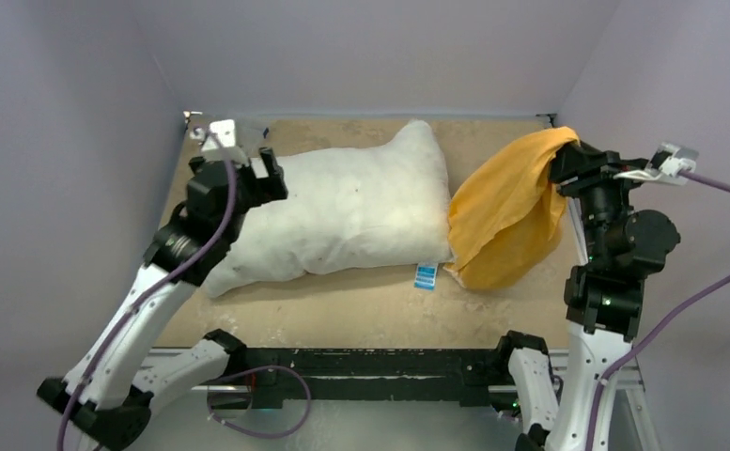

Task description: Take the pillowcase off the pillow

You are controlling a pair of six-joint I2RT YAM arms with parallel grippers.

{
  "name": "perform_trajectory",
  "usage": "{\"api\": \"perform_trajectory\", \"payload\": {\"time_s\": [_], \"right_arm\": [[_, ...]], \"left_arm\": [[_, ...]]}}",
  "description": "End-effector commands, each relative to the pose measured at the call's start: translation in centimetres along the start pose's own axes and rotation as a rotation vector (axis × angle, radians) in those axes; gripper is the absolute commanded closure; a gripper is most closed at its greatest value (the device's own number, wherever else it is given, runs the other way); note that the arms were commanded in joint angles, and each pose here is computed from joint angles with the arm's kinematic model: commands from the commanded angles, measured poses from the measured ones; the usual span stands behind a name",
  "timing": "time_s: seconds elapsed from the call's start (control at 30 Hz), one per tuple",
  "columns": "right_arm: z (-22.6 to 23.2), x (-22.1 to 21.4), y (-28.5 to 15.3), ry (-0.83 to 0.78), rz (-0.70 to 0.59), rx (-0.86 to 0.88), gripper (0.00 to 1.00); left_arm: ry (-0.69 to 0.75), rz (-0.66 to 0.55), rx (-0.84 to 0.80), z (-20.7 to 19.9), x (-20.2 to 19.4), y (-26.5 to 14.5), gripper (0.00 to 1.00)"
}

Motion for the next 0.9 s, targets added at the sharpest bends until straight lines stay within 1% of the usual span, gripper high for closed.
{"api": "perform_trajectory", "payload": {"time_s": [0.0,0.1,0.13,0.17,0.27,0.37,0.47,0.5,0.6,0.67,0.77,0.87], "right_arm": [[-2.1,-4.4,-0.4,0.011,0.131,-0.104,0.43],[-3.2,-8.1,0.3,0.061,0.262,-0.116,0.12],[-3.8,-8.9,0.5,0.078,0.289,-0.151,0.04],[-4.4,-9.4,0.8,0.09,0.298,-0.206,0.02],[-5.5,-8.8,1.5,0.126,0.288,-0.351,0.01],[-5.6,-6.7,1.1,0.133,0.213,-0.441,0.01],[-4.6,-4.3,0.3,0.101,0.151,-0.419,0.01],[-4.3,-4.0,0.0,0.082,0.156,-0.392,0.01],[-3.7,-4.7,-0.4,0.061,0.242,-0.33,0.01],[-3.1,-4.4,-1.0,0.023,0.237,-0.268,0.01],[-1.9,-2.0,-2.6,-0.005,0.131,-0.24,0.01],[-0.6,1.8,-4.2,-0.02,-0.019,-0.259,0.01]], "left_arm": [[-0.071,-0.011,-0.056,2.4,0.7,-5.8,0.03],[-0.084,-0.045,-0.065,4.1,1.0,-8.6,0.01],[-0.088,-0.058,-0.059,4.6,1.2,-9.5,0.01],[-0.088,-0.07,-0.047,5.2,1.3,-10.2,0.01],[-0.083,-0.104,-0.003,6.9,1.7,-12.2,0.01],[-0.08,-0.137,0.044,8.3,2.2,-13.9,0.01],[-0.068,-0.165,0.063,9.2,2.8,-15.2,0.01],[-0.058,-0.172,0.072,9.5,3.0,-15.6,0.01],[-0.045,-0.196,0.094,10.3,3.7,-16.8,0.01],[-0.04,-0.223,0.091,10.7,4.3,-17.7,0.01],[-0.056,-0.292,0.083,11.5,5.1,-19.2,0.01],[-0.088,-0.372,0.071,12.4,5.8,-20.9,0.01]]}}
Point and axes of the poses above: each gripper's point midway between its finger pads, its own y axis out along the fingers, its own z axis along the line the jaws close on, x = y × z, the point moved 8 cm from there along -y, back along the fingers, and after that the axes turned 6 degrees about -y, right-handed, at the moved point
